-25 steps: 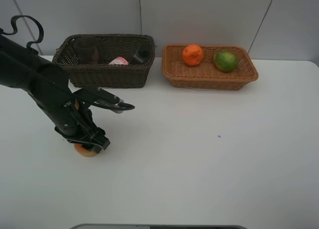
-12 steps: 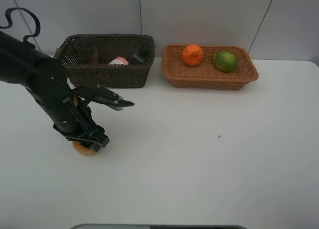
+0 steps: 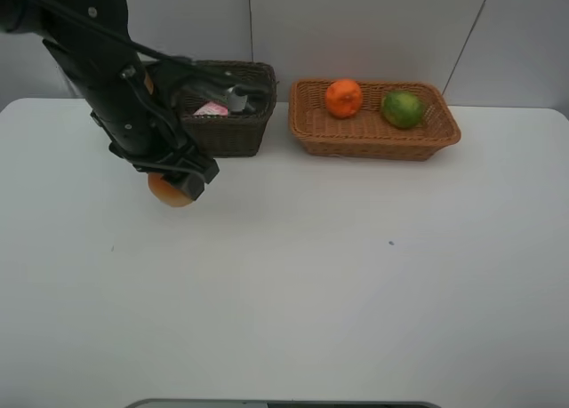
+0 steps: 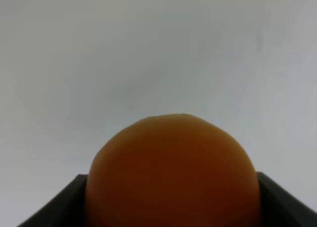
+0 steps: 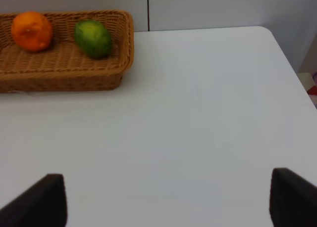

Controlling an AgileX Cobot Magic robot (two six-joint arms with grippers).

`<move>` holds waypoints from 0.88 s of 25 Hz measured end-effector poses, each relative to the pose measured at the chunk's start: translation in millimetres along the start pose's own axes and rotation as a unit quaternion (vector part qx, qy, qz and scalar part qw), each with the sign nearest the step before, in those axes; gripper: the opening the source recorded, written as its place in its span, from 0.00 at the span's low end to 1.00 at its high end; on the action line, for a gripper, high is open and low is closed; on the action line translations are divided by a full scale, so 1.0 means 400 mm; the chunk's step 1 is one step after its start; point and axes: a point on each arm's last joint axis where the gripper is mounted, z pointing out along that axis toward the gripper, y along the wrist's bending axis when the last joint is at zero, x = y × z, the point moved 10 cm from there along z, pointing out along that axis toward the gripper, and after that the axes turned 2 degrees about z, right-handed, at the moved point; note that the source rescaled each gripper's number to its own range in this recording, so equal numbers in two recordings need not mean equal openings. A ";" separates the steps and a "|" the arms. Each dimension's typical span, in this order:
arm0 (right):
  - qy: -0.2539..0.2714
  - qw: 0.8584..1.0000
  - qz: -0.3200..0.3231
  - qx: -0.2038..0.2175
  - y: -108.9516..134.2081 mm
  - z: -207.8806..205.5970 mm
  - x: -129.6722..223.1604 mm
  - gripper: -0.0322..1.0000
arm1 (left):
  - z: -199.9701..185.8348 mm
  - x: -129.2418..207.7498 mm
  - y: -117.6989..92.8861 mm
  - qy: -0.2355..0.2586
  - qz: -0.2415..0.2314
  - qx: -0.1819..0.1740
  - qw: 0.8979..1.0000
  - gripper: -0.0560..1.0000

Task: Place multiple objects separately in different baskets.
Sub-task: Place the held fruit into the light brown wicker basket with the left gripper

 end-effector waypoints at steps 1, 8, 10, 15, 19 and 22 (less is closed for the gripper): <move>0.000 1.000 0.000 0.000 0.000 0.000 0.000 0.78 | -0.007 -0.021 -0.010 -0.004 0.006 0.001 1.000 0.77; 0.000 1.000 0.000 0.000 0.000 0.000 0.000 0.78 | -0.030 -0.226 -0.085 -0.055 0.039 0.010 0.998 0.77; 0.000 1.000 0.000 0.000 0.000 0.000 0.000 0.78 | -0.031 -0.287 -0.108 -0.072 0.046 0.014 0.996 0.77; 0.000 1.000 0.000 0.000 0.000 0.000 0.000 0.78 | -0.017 -0.416 -0.142 -0.109 0.051 0.020 0.992 0.77; 0.000 1.000 0.000 0.000 0.000 0.000 0.000 0.78 | -0.005 -0.500 -0.150 -0.142 0.050 0.021 0.988 0.77; 0.000 1.000 0.000 0.000 0.000 0.000 0.000 0.78 | 0.017 -0.548 -0.156 -0.169 0.050 0.022 0.984 0.77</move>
